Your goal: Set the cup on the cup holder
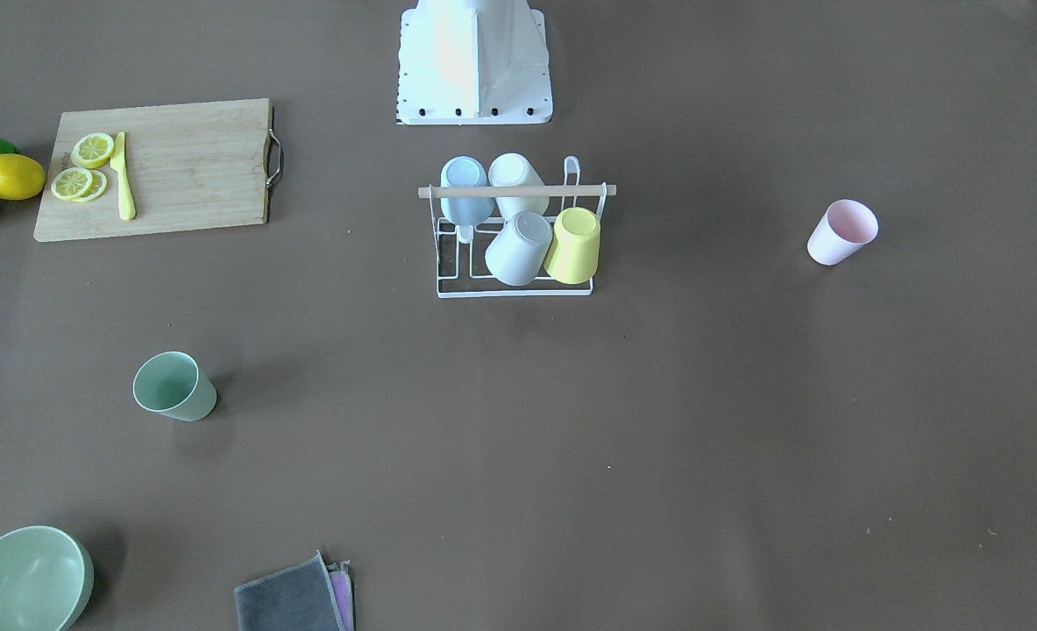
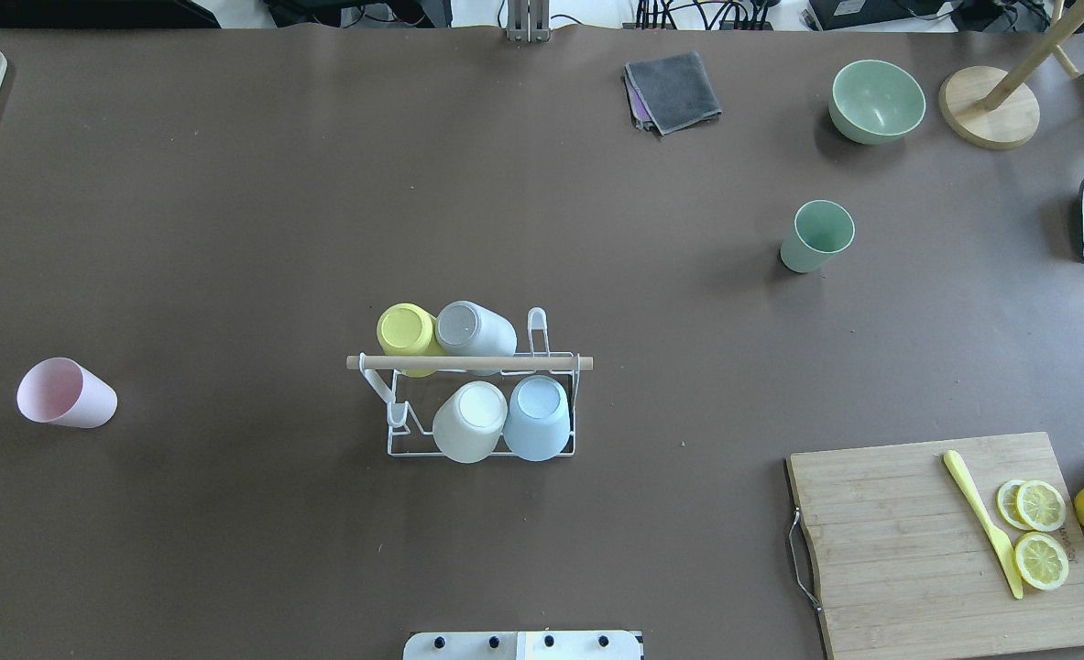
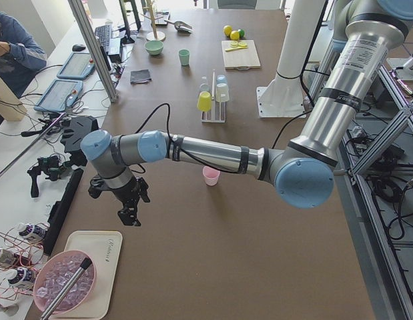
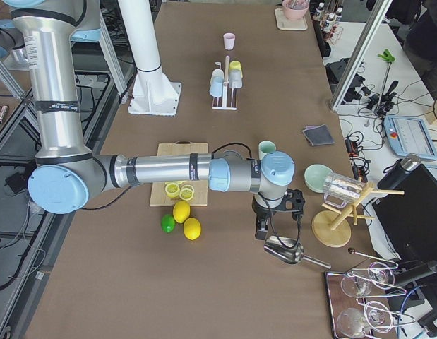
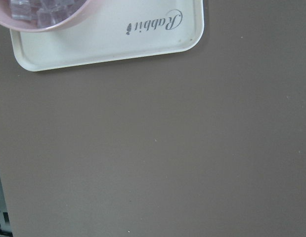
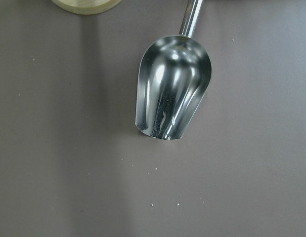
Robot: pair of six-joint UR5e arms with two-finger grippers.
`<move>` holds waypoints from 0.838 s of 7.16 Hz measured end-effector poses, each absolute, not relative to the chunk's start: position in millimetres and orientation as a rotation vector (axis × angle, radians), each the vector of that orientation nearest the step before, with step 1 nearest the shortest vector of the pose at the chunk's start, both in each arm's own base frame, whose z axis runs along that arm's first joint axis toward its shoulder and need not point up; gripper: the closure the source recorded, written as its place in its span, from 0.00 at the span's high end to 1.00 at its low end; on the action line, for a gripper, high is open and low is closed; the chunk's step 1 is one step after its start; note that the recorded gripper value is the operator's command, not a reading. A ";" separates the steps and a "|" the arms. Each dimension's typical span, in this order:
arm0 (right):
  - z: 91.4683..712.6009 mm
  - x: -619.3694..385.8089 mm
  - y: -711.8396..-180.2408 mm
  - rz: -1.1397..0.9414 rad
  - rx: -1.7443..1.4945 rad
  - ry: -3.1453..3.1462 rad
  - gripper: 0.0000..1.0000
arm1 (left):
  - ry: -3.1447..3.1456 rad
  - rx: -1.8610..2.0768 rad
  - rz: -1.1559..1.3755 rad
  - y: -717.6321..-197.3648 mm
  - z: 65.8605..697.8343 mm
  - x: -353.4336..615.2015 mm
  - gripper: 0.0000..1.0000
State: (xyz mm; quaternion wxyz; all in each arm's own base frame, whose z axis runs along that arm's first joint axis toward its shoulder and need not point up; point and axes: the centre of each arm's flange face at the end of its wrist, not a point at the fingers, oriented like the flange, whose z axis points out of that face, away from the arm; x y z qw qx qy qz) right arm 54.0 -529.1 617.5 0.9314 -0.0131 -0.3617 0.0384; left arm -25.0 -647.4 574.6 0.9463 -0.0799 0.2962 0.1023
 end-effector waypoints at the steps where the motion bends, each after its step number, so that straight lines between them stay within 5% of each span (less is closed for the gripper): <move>1: 616.5 54.1 -529.2 0.077 -0.024 -0.738 1.00 | 0.569 -0.182 0.271 -658.1 555.5 13.0 0.98; 6: 587.0 26.9 -542.8 0.051 -0.006 -0.751 1.00 | 0.477 -0.395 0.420 -668.4 504.2 141.9 0.98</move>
